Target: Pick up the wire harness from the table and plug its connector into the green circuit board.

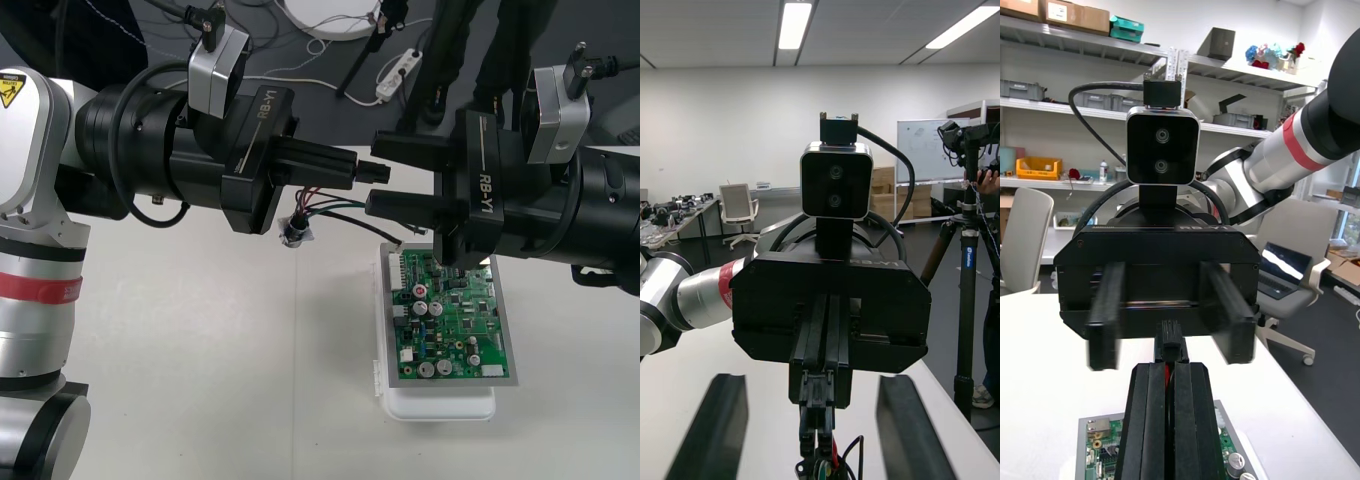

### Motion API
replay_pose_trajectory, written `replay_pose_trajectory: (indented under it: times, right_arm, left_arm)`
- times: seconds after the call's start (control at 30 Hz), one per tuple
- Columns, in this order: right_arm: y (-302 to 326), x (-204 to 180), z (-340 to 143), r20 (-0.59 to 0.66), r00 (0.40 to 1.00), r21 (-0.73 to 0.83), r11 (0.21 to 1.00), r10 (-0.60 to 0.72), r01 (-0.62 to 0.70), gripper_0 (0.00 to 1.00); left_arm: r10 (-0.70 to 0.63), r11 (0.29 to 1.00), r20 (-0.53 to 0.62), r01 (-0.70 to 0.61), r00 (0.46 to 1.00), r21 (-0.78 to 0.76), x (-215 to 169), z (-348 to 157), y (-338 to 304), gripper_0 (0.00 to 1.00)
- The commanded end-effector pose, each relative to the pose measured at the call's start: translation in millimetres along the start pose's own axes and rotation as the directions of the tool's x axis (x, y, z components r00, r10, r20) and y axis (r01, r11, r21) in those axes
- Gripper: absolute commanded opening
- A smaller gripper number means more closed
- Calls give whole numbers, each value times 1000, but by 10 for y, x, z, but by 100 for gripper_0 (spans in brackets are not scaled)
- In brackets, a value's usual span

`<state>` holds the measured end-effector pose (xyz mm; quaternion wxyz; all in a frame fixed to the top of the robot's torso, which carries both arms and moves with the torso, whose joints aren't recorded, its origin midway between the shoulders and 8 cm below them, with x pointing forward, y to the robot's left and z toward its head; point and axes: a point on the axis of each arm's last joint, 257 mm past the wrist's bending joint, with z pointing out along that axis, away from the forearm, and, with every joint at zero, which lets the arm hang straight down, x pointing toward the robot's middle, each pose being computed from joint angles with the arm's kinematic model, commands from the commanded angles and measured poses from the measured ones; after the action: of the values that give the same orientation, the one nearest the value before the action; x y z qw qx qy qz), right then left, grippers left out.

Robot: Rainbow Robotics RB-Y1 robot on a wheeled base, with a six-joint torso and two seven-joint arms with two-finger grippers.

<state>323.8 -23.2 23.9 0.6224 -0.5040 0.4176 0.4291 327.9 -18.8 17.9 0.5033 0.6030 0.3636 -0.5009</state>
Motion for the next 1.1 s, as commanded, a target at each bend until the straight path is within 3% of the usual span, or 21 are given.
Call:
replay_pose_trajectory:
  times: [0.03,0.53,0.7,1.1]
  right_arm:
    - [98,-85,97,16,1000,-40,999,13,-12,100]
    - [98,-85,97,15,1000,-40,999,22,-21,100]
    - [82,-62,64,1,1000,-41,999,22,-22,100]
    - [99,167,-197,-112,992,-39,998,51,-56,100]
  left_arm:
    - [105,994,48,-105,993,-4,-291,105,61,0]
    - [93,995,47,-91,995,-29,-210,-3,71,0]
    - [46,999,51,-44,998,-27,-13,-83,5,0]
    - [66,998,74,-66,995,-5,598,-234,-98,0]
